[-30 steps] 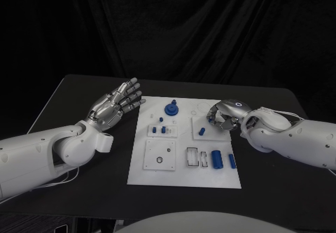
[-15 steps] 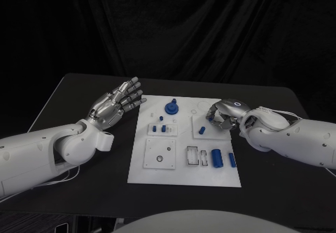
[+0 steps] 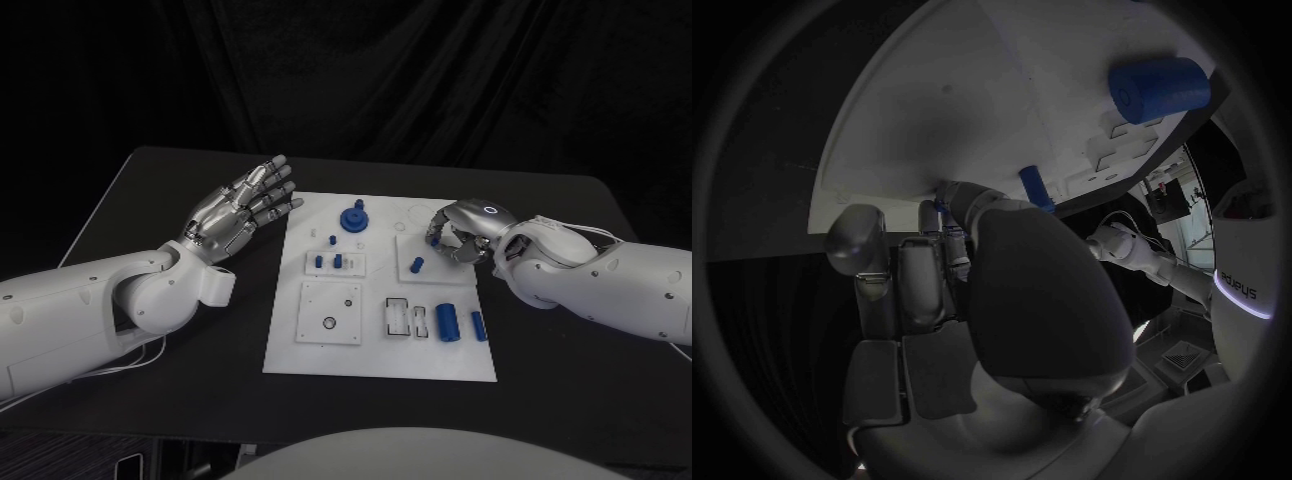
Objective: Assemble the parts on the task board
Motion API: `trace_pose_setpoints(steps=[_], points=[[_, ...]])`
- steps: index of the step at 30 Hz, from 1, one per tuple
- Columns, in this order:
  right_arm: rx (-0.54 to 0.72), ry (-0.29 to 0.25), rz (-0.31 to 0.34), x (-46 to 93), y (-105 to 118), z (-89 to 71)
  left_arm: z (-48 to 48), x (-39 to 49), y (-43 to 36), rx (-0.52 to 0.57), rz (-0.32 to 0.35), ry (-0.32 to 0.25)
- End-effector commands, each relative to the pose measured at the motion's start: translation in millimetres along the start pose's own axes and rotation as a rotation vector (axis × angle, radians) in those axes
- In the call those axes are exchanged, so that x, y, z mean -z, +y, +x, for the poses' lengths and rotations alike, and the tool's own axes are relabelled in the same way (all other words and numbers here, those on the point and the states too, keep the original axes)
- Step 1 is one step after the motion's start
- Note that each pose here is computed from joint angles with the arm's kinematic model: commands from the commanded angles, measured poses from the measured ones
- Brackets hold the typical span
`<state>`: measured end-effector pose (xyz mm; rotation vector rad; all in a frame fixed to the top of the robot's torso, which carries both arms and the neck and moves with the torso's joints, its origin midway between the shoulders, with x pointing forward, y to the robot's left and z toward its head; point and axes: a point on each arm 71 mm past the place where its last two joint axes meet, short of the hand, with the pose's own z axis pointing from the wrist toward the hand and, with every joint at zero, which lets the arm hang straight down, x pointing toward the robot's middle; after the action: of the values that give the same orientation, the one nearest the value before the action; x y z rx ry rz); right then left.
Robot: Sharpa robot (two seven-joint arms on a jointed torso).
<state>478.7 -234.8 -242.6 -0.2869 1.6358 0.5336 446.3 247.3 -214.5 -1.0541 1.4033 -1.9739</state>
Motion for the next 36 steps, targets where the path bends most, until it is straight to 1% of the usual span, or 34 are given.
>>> trace_pose_setpoints(steps=[1,14,19,26,28,32,36], points=[[0.002,-0.044,-0.029,2.9,3,-0.7,1.3,-0.4,-3.8,0.017,0.067,0.01],[-0.012,-0.107,-0.041,11.2,6,-9.1,-1.1,0.6,-2.6,0.014,0.057,0.004],[-0.013,-0.132,-0.048,11.4,9,-18.9,-0.9,0.1,-2.0,0.014,0.054,0.005],[-0.023,-0.144,-0.057,15.4,16,-29.9,-0.6,-0.7,-1.1,0.014,0.05,0.005],[-0.031,-0.142,-0.065,17.6,21,-31.3,-0.7,-0.7,-1.0,0.014,0.05,0.005],[-0.056,-0.124,-0.096,22.2,38,-32.0,-0.8,-0.7,-0.7,0.013,0.048,0.004],[-0.086,-0.087,-0.148,24.9,63,-29.9,-0.3,-0.8,-0.3,0.014,0.047,0.004]])
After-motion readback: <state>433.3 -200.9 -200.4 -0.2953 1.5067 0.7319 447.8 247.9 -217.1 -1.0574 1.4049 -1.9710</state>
